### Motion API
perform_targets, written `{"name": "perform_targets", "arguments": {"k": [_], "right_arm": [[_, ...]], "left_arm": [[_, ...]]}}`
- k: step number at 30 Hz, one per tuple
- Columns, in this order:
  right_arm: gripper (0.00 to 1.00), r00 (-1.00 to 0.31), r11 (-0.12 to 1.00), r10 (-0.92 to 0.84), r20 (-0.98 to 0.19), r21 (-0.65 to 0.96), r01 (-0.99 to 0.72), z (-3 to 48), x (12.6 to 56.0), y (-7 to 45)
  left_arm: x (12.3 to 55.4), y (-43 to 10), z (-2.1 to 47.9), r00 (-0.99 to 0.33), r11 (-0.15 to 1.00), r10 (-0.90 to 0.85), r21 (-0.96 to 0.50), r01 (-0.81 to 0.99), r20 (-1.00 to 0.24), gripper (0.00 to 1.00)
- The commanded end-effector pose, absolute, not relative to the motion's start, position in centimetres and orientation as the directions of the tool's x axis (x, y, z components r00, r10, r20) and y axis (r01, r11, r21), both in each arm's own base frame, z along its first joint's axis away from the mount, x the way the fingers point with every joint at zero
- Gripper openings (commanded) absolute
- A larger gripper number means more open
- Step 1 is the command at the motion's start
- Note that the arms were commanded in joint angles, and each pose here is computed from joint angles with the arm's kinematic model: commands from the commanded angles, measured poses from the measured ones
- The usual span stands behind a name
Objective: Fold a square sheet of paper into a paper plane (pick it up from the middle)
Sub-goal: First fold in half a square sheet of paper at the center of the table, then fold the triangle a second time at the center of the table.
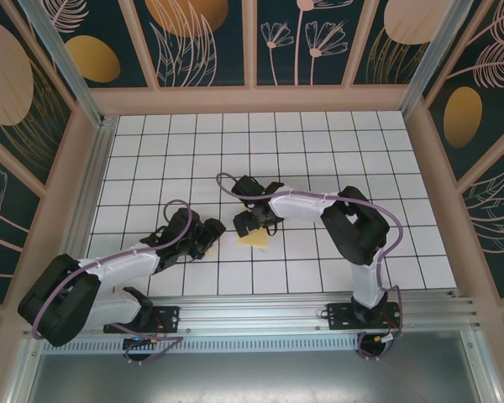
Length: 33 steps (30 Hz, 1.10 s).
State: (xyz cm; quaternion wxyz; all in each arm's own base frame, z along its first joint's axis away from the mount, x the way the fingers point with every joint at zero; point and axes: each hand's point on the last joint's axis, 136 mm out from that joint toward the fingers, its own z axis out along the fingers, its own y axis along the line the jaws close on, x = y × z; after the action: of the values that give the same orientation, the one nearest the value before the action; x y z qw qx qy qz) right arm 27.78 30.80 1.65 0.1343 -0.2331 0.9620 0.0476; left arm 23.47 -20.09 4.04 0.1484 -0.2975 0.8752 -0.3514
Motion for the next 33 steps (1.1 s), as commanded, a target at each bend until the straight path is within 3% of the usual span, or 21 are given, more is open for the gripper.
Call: {"name": "perform_targets", "arguments": {"k": [1, 16, 33], "right_arm": [[0.95, -0.86, 0.881, -0.461, -0.219, 0.01, -0.474, -0.1, 26.8, 30.1], [0.65, -0.897, 0.894, -0.415, -0.154, 0.114, -0.433, -2.1, 26.1, 28.8], [0.53, -0.941, 0.909, -0.329, -0.084, 0.242, -0.339, -4.1, 25.9, 27.1]], "left_arm": [[23.3, -19.8, 4.0, -0.771, 0.568, -0.636, -0.701, -0.431, -0.041, 0.7], [25.3, -23.0, 6.0, -0.842, 0.592, -0.535, -0.742, -0.314, -0.071, 0.65], [24.1, -26.9, 4.7, -0.902, 0.612, -0.432, -0.742, -0.274, -0.024, 0.58]]}}
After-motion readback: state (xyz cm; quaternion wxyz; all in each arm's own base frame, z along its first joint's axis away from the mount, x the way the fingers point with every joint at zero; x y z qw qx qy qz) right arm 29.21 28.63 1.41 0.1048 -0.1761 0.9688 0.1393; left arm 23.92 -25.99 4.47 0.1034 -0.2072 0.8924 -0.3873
